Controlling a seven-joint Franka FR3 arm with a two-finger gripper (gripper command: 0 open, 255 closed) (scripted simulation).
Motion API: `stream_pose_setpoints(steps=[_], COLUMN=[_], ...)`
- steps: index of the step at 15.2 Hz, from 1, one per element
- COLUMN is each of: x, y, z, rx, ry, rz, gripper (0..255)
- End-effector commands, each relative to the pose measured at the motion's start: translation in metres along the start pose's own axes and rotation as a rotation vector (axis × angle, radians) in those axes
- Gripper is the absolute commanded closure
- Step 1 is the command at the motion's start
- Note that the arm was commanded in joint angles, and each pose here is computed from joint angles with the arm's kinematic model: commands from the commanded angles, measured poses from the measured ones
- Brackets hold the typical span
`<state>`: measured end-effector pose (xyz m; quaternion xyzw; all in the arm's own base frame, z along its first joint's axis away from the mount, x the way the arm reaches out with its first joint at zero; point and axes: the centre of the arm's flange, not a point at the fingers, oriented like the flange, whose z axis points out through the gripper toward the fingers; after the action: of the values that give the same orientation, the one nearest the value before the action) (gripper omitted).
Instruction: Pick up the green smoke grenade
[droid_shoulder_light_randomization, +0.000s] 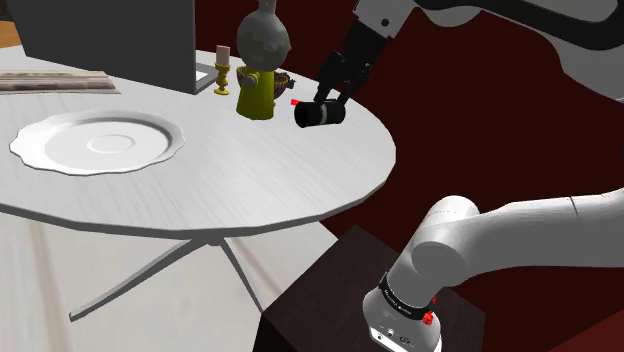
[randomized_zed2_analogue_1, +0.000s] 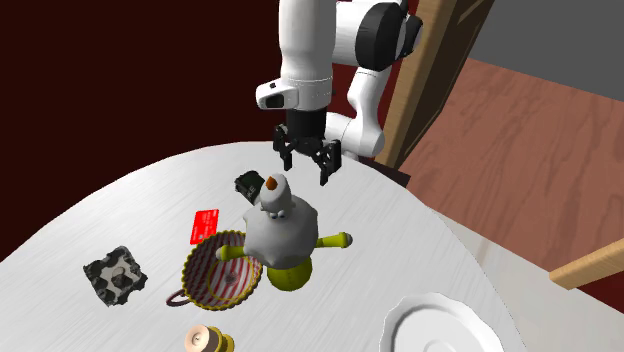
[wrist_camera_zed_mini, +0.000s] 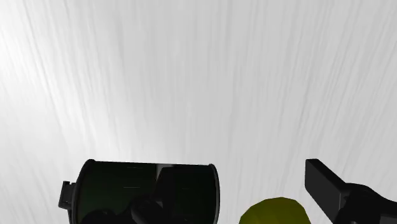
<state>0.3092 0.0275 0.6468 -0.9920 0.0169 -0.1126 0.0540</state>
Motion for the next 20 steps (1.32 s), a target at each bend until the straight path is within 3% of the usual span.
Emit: stream_pose_setpoints(steps=[1, 5, 9, 10, 19, 20], x=[0.000, 0.044, 0.105, 0.113, 0.104, 0.104], y=[0.000, 0.049, 0.065, 0.065, 0.069, 0.069], z=[0.000, 0.010, 0.032, 0.036, 0.075, 0.075], rx=[0.000, 0.053, 0.105, 0.112, 0.112, 0.112], ry=[0.000, -0.178, -0.356, -0.379, -0.379, -0.379], rz=[0.000, -0.581, -1.162, -1.238, -1.238, -1.238], gripper=[0, 0, 0, 0, 0, 255])
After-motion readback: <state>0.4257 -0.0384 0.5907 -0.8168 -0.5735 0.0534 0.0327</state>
